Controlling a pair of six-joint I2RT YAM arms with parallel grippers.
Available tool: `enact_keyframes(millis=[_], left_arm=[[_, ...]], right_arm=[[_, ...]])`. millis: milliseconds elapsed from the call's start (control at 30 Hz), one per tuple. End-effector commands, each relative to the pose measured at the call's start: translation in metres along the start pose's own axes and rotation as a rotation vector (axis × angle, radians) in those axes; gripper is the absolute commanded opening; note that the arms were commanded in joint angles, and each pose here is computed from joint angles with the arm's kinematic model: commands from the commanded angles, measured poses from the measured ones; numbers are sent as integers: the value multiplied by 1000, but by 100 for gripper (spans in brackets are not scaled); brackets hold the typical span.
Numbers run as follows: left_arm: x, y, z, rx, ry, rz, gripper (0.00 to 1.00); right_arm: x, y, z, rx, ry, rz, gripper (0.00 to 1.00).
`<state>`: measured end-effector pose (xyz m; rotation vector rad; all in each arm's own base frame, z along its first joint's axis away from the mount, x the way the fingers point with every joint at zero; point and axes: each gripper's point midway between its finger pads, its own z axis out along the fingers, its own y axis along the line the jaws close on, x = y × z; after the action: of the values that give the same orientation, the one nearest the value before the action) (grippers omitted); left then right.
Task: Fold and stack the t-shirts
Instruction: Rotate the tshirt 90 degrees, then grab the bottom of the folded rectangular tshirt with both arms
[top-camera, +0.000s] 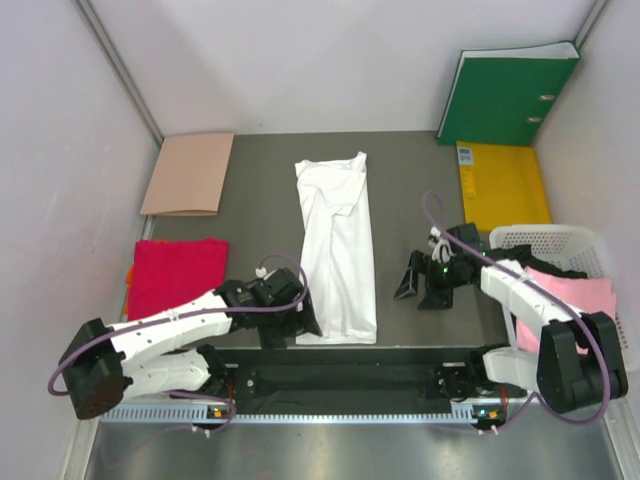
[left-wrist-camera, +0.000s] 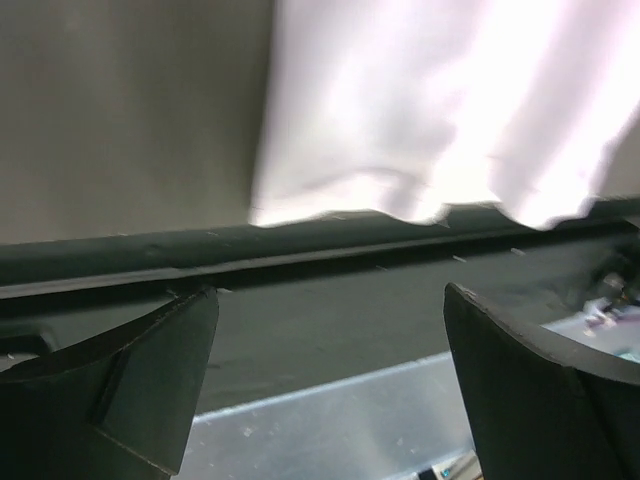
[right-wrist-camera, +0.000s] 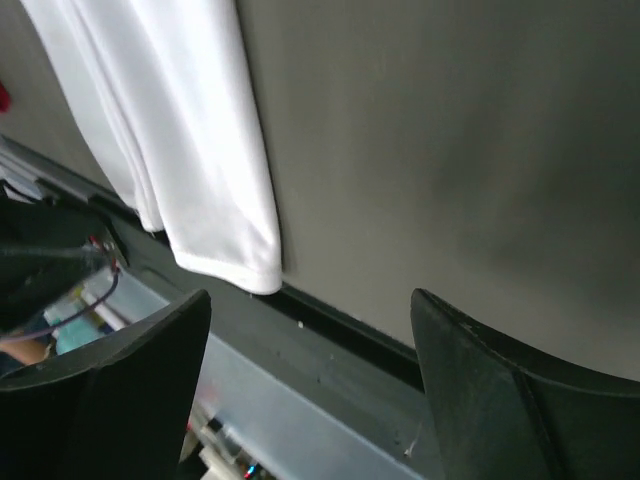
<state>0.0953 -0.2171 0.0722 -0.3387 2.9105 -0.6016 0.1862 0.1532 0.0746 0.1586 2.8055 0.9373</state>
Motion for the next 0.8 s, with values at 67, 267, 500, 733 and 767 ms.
enact_keyframes(millis=[67,267,500,733,767], left_arm=[[0,27,42,18,-59,-202,99],[-14,24,52,63,-132,-248,96],[-27,17,56,56,-170,-238,90],[-45,1,48,40,-220,-220,86],[-48,1,47,32,-233,-216,86]], right_arm=[[34,21,24,-110,24,116,77],[56,37,48,-176,69,130,74],[64,42,59,-188,110,153,70],[73,53,76,-175,186,155,66],[79,51,80,-159,214,158,66]])
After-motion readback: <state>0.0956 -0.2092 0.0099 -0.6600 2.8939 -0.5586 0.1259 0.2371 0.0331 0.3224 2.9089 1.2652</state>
